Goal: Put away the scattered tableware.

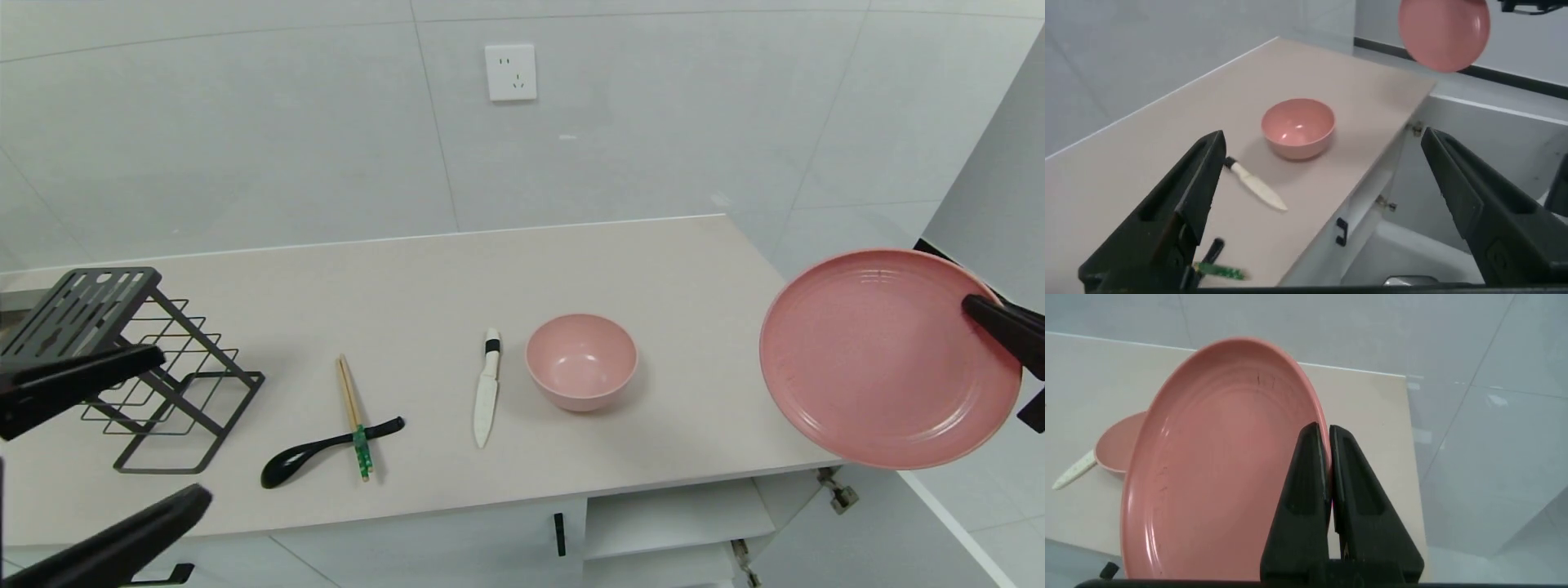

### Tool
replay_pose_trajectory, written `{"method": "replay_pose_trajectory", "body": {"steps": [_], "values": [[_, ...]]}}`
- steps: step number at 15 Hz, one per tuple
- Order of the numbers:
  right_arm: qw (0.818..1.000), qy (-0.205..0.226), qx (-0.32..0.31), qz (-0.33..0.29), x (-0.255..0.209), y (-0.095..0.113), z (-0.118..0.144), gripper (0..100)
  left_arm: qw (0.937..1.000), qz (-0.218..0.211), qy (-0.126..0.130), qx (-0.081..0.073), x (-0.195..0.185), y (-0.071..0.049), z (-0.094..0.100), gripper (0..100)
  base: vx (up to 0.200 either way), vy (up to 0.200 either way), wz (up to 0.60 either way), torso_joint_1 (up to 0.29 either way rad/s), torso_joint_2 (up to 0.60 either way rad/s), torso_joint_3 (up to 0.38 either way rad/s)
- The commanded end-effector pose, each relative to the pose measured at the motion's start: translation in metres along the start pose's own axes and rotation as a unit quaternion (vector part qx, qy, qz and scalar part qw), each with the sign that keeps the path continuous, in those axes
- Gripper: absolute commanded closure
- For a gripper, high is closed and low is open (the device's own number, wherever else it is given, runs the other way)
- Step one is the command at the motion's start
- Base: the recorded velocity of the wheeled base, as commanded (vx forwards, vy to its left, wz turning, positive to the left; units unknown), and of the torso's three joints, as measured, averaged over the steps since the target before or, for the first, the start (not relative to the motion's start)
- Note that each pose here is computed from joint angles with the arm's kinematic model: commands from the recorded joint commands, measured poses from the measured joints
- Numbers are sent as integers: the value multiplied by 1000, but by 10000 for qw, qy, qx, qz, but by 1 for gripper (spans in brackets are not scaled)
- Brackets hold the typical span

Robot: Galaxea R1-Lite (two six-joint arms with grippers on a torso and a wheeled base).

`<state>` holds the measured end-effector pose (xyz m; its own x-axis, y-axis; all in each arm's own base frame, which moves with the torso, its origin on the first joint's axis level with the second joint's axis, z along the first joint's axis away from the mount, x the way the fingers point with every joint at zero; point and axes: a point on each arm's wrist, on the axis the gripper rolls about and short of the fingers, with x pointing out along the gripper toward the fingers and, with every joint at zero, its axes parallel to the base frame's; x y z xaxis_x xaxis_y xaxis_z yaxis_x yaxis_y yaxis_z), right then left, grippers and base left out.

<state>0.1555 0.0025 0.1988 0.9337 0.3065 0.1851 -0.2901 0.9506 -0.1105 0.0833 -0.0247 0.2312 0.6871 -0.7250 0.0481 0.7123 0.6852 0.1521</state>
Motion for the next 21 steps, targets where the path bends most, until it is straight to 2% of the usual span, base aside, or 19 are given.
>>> {"method": "replay_pose_trajectory", "body": {"steps": [1,3,5,6,7,8,9,10,12,13,14,17,18,19,21], "values": [[10000,-51,-14,0,-4,1,2,100,9981,-449,281,-304,42,20,-15,0,0,0,0,0,0,0],[10000,-15,-1,2,-6,2,-1,100,9975,-628,175,-289,73,33,-26,0,0,0,0,0,0,0],[10000,29,15,4,-10,4,-4,100,9947,-944,132,-393,90,29,-36,0,0,0,0,0,0,0],[10000,-15,-1,2,-12,5,-2,100,9906,-1160,222,-685,102,24,-40,0,0,0,0,0,0,0],[10000,-51,-14,0,-13,5,-1,100,9895,-1177,275,-789,114,29,-44,0,0,0,0,0,0,0],[10000,-29,-6,1,-14,5,-2,100,9903,-1109,288,-792,128,36,-47,0,0,0,0,0,0,0],[10000,0,4,3,-15,6,-3,100,9928,-836,323,-801,140,42,-49,0,0,0,0,0,0,0],[10000,21,20,4,-16,6,-5,100,9941,-445,399,-910,153,46,-51,0,0,0,0,0,0,0],[9999,94,46,7,-17,7,-8,100,9885,84,399,-1453,180,43,-49,0,0,0,0,0,0,0],[10000,79,41,6,-17,6,-8,100,9868,127,399,-1562,188,41,-48,0,0,0,0,0,0,0],[10000,65,35,6,-17,7,-7,100,9841,169,603,-1663,202,42,-50,0,0,0,0,0,0,0],[10000,14,17,3,-18,7,-5,100,9777,232,1083,-1785,220,47,-59,0,0,0,0,0,0,0],[10000,7,15,3,-18,7,-5,100,9753,418,1250,-1772,225,49,-62,0,0,0,0,0,0,0],[10000,7,15,3,-18,7,-5,100,9700,773,1562,-1697,234,53,-72,0,0,0,0,0,0,0],[10000,7,15,3,-18,7,-5,100,9682,878,1718,-1596,243,55,-81,0,0,0,0,0,0,0]]}}
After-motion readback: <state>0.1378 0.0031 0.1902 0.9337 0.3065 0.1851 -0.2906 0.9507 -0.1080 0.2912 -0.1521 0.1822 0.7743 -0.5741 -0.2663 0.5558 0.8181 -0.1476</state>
